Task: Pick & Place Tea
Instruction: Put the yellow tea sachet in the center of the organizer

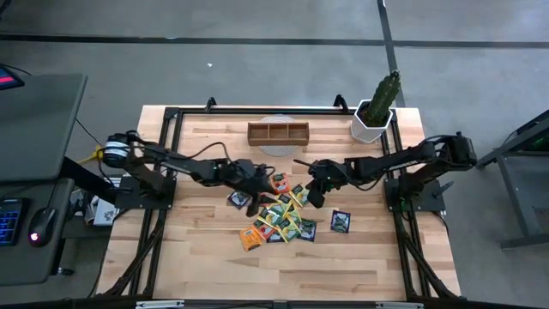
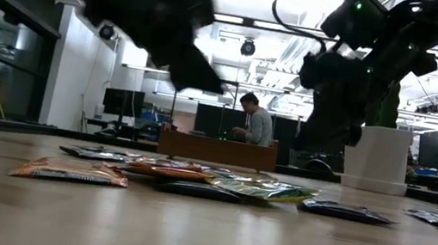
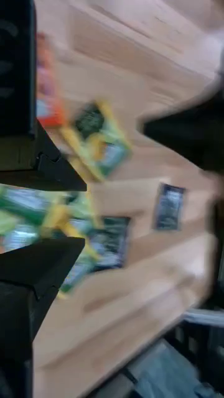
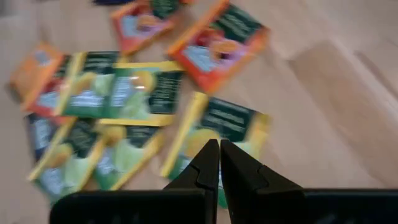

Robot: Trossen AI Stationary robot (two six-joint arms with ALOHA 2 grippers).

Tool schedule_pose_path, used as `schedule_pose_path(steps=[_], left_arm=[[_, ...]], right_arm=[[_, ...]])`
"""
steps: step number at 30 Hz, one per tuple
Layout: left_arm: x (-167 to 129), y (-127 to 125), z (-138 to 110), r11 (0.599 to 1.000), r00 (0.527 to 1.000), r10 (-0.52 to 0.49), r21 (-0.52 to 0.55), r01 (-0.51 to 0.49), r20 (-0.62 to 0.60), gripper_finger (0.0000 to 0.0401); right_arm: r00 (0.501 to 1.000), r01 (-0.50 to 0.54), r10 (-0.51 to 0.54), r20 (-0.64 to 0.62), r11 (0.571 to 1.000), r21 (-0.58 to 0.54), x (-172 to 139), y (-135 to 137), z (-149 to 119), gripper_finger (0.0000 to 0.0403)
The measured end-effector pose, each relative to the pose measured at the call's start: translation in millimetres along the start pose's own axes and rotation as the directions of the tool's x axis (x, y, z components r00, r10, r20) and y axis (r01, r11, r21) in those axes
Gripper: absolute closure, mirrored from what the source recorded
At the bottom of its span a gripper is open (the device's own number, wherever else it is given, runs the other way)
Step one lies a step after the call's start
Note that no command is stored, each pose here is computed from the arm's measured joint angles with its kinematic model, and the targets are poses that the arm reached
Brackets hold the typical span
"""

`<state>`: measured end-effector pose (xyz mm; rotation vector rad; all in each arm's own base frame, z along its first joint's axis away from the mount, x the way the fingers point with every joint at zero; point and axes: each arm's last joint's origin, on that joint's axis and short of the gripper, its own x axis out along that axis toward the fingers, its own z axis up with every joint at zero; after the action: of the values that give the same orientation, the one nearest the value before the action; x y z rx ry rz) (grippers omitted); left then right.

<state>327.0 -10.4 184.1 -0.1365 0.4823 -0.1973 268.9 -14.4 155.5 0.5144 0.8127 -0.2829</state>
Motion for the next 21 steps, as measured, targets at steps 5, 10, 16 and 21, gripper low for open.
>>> schedule_pose_path(steps=[5,10,16,21], left_arm=[[33.6,10.3,20.5,0.998,0.998,-0.063,0.021,0.063,-0.011,0.0273],[58.1,14.6,43.6,0.989,0.989,-0.039,0.136,0.059,-0.139,0.0273],[84.2,22.4,50.0,0.977,0.959,0.065,0.213,-0.005,-0.276,0.0273],[98.1,27.4,38.1,0.990,0.944,0.083,0.134,-0.042,-0.319,0.0273]], right_arm=[[0.998,0.052,-0.051,-0.025,0.997,0.063,-0.2,-15.0,3.3,0.0391],[0.995,0.081,-0.076,-0.057,0.993,0.090,-1.2,-27.8,5.4,0.0391],[0.984,0.125,-0.108,-0.144,0.986,0.114,-3.6,-45.0,3.3,0.0391],[0.972,0.150,-0.120,-0.201,0.979,0.138,-6.8,-58.0,2.4,0.0391]])
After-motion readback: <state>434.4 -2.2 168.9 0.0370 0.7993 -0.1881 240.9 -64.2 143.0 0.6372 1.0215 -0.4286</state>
